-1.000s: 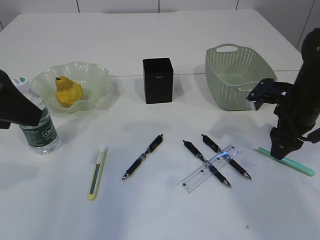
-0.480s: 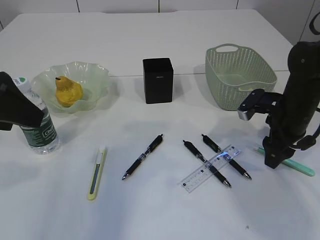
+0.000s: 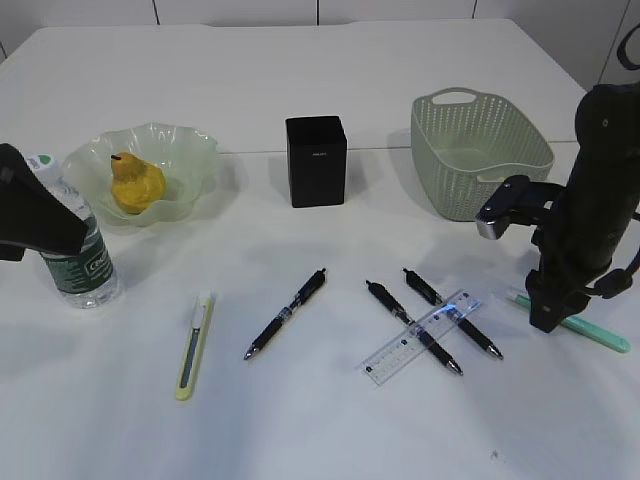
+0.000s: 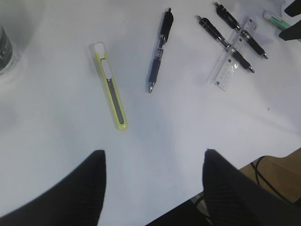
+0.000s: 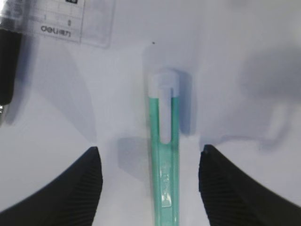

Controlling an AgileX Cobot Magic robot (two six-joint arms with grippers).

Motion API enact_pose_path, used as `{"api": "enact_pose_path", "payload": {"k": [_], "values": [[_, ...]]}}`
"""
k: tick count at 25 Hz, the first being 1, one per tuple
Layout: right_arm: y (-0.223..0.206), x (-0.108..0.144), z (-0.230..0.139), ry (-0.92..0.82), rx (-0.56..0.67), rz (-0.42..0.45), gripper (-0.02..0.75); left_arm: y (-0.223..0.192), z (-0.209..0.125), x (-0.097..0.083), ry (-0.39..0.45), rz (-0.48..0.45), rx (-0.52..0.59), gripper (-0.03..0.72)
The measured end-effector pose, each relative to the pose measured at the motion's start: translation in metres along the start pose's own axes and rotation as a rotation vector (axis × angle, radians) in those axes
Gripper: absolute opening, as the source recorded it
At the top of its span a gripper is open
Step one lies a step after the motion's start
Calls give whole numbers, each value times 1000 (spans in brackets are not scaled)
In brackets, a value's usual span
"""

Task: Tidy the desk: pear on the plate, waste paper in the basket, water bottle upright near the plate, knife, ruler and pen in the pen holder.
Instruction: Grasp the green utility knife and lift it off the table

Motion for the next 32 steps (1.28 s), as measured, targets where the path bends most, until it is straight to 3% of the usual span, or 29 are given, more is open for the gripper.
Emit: {"api": "enact_pose_path", "payload": {"k": [32], "values": [[-8,3,-4,6,28,22,480,0,0,0,0,0,0,456]]}}
Point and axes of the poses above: a point on each arm's last joint axis where the gripper is mounted, y pointing back along that axis away from the gripper, x along the wrist's bending axis when the last joint is at zero, z = x × y, the point moved 10 cm from there along -y, pointing out along that axis toward the gripper, and after that the axes turned 3 degrees about y, right-handed, at the moved point
